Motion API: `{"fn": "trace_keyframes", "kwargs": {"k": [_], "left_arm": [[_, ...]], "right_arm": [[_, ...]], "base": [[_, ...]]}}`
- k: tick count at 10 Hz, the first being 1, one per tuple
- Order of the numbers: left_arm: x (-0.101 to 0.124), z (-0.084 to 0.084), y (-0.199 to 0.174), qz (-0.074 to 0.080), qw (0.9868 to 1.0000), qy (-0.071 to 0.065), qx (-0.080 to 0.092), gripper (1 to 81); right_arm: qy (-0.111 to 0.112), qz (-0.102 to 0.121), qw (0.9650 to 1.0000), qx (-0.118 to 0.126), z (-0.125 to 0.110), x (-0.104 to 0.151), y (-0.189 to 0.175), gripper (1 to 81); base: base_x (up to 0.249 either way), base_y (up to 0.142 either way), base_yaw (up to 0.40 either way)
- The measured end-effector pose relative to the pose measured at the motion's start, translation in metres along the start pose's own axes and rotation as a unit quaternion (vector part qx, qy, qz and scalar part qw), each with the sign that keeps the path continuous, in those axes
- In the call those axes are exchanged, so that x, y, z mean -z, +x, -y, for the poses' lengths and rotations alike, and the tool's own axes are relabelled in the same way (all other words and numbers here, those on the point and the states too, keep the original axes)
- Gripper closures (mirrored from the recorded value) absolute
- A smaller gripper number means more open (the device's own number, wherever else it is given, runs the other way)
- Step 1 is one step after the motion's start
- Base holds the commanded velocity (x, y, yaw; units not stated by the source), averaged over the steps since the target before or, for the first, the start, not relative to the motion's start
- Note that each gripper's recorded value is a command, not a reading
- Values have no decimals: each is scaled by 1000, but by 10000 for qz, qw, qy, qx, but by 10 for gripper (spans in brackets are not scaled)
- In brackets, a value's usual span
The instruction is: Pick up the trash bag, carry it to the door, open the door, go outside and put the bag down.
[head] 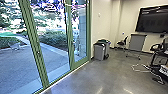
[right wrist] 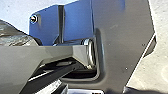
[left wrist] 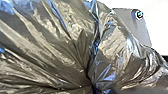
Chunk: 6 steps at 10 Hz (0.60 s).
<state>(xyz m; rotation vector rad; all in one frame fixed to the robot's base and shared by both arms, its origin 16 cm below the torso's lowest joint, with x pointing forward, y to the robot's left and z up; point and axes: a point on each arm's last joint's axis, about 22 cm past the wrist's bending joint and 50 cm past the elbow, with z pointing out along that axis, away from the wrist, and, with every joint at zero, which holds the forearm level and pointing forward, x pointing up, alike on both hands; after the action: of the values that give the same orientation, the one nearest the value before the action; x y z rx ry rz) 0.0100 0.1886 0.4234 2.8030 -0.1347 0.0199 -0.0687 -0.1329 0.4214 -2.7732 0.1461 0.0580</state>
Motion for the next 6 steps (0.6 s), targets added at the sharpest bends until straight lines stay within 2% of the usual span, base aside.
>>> {"fn": "trace_keyframes", "kwargs": {"k": [3, 6], "left_arm": [[0, 0, 0, -2, 10000, 0, -1, 811], [1, 2, -3, 14, 10000, 12, 7, 811]], "right_arm": [[0, 2, 10000, -1, 0, 0, 0, 10], [10, -3, 10000, -14, 2, 0, 0, 10]], "base": [[169, 0, 0], [169, -77, 0]]}}
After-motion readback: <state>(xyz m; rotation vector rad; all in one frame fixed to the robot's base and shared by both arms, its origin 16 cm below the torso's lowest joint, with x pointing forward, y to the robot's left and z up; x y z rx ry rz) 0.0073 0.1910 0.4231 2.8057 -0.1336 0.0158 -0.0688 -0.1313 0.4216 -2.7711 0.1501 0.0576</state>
